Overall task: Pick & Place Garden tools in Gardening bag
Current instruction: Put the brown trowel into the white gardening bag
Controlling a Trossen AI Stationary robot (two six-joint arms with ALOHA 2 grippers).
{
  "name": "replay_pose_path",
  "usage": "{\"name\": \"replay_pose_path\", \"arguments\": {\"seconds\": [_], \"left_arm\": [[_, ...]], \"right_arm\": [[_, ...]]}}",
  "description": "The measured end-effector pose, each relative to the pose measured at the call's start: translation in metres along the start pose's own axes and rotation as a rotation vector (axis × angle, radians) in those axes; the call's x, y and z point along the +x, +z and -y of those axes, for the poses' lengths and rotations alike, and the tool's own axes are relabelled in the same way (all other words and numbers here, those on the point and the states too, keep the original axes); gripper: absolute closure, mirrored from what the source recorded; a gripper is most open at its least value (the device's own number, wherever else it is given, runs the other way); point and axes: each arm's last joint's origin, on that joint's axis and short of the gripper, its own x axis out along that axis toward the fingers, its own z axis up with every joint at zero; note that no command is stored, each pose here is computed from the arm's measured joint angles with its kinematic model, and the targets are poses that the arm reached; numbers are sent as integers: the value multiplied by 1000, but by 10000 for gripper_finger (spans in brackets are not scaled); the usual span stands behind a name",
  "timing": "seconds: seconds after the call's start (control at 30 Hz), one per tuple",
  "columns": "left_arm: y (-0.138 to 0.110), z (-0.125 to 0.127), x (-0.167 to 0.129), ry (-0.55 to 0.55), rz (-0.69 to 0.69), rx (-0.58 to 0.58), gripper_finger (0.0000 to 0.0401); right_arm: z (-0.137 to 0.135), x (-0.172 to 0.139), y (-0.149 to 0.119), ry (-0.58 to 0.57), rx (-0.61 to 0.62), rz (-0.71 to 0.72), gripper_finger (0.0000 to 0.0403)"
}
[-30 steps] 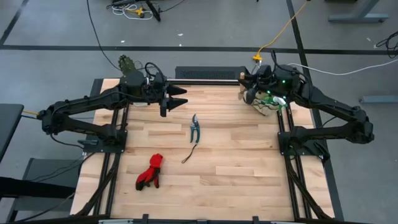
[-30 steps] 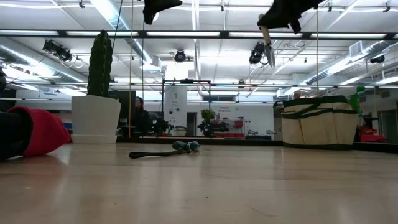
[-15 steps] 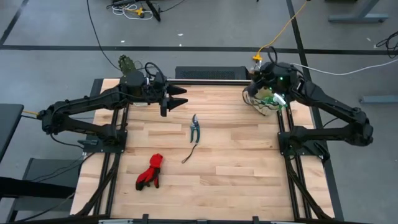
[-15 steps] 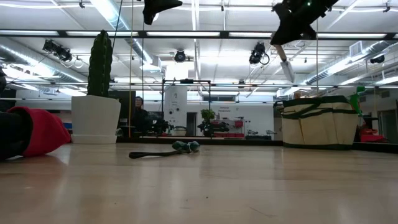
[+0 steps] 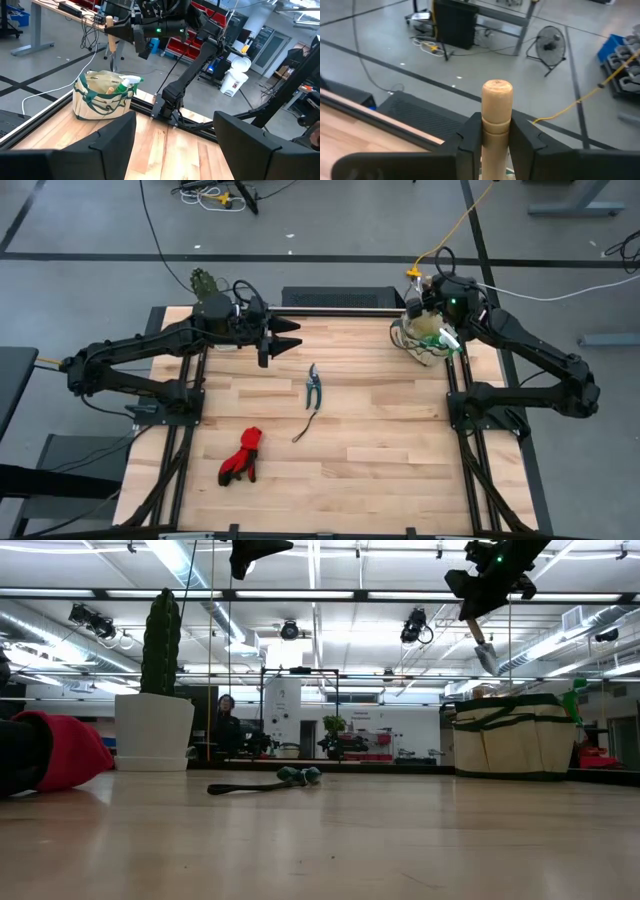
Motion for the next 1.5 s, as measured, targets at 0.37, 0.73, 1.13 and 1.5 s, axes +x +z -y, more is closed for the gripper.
{"name": "replay_pose_path", "arguments": {"seconds": [0.37,0.73,1.13,1.5], "left_arm": [[0,0,0,14,5,1,131],[0,-1,0,21,8,2,131],[0,-1,0,24,9,2,131],[0,-1,0,24,9,3,131]], "right_arm": [[-1,10,-19,-94,-11,-41,328],[-11,29,-52,-92,31,-30,328],[-17,43,-87,-93,49,-33,328],[-18,45,-91,-86,59,-17,328]]}}
